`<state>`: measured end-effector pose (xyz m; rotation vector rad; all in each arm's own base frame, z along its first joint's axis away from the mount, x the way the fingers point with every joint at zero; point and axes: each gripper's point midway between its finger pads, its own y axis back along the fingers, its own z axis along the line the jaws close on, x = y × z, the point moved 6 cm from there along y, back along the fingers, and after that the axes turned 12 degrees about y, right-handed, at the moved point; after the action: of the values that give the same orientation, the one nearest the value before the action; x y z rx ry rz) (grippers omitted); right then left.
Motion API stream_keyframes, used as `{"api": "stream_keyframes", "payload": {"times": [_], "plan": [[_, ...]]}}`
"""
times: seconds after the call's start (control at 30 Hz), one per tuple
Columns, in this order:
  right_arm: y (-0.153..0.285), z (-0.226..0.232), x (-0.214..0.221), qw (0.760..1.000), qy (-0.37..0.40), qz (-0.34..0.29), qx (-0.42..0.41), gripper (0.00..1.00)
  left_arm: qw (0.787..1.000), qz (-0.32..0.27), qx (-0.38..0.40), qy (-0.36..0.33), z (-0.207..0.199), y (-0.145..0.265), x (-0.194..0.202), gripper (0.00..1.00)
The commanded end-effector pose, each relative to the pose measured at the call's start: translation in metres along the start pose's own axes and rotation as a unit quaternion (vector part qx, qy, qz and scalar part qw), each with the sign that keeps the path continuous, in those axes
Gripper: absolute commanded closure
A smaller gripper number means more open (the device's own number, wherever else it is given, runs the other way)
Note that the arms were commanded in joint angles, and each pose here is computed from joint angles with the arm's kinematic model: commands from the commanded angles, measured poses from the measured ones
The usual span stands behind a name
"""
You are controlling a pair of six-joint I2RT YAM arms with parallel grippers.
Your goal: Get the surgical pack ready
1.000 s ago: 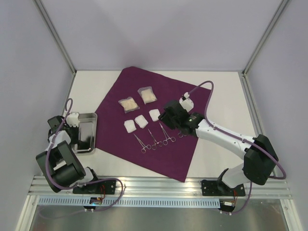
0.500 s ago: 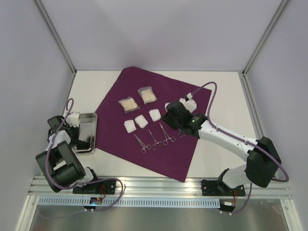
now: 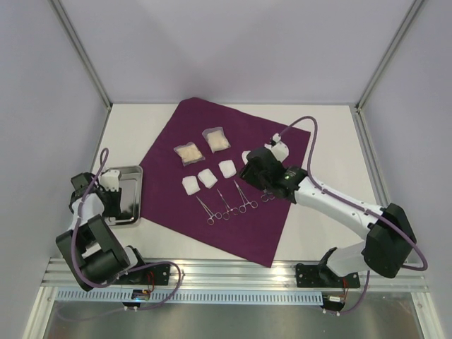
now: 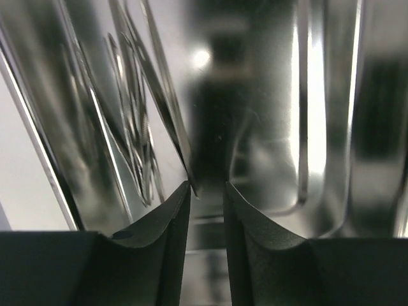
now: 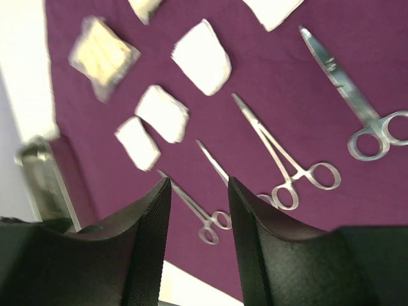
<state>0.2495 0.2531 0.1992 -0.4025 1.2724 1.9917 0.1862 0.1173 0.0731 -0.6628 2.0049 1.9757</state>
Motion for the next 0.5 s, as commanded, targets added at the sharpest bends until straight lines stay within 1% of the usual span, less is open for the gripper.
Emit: {"api": "stream_keyframes", "payload": {"times": [0.0, 0.07, 0.1, 0.17, 0.2, 0.27, 0.33, 0.4, 0.47], "plan": [[0.008, 0.003, -0.015, 0.991, 0.132, 0.015, 0.0, 0.55, 1.0, -0.006, 0.029, -0.004, -0.011, 0.022, -0.004, 0.62], [0.008, -0.004, -0.017, 0.981, 0.188, 0.038, 0.026, 0.54, 0.999, -0.02, 0.033, -0.004, -0.012, 0.031, -0.013, 0.6], [0.006, -0.013, -0.014, 0.968, 0.238, 0.063, 0.047, 0.52, 0.999, -0.021, 0.039, -0.002, -0.015, 0.035, -0.014, 0.59], [-0.001, -0.023, -0.01, 0.952, 0.284, 0.095, 0.064, 0.51, 0.999, -0.03, 0.039, -0.001, -0.015, 0.042, -0.021, 0.57], [-0.002, -0.03, -0.01, 0.938, 0.319, 0.112, 0.071, 0.5, 0.999, -0.026, 0.044, 0.0, -0.017, 0.044, -0.02, 0.57], [-0.013, -0.041, -0.011, 0.929, 0.334, 0.141, 0.08, 0.5, 0.998, -0.029, 0.047, -0.001, -0.017, 0.048, -0.023, 0.57], [-0.023, -0.051, -0.021, 0.922, 0.342, 0.161, 0.079, 0.5, 0.998, -0.023, 0.054, -0.002, -0.019, 0.05, -0.022, 0.56], [-0.036, -0.063, -0.021, 0.913, 0.348, 0.191, 0.091, 0.5, 0.998, -0.017, 0.059, -0.004, -0.022, 0.053, -0.019, 0.56], [-0.045, -0.072, -0.028, 0.906, 0.36, 0.198, 0.102, 0.5, 0.998, -0.014, 0.06, -0.009, -0.022, 0.054, -0.016, 0.55]]}}
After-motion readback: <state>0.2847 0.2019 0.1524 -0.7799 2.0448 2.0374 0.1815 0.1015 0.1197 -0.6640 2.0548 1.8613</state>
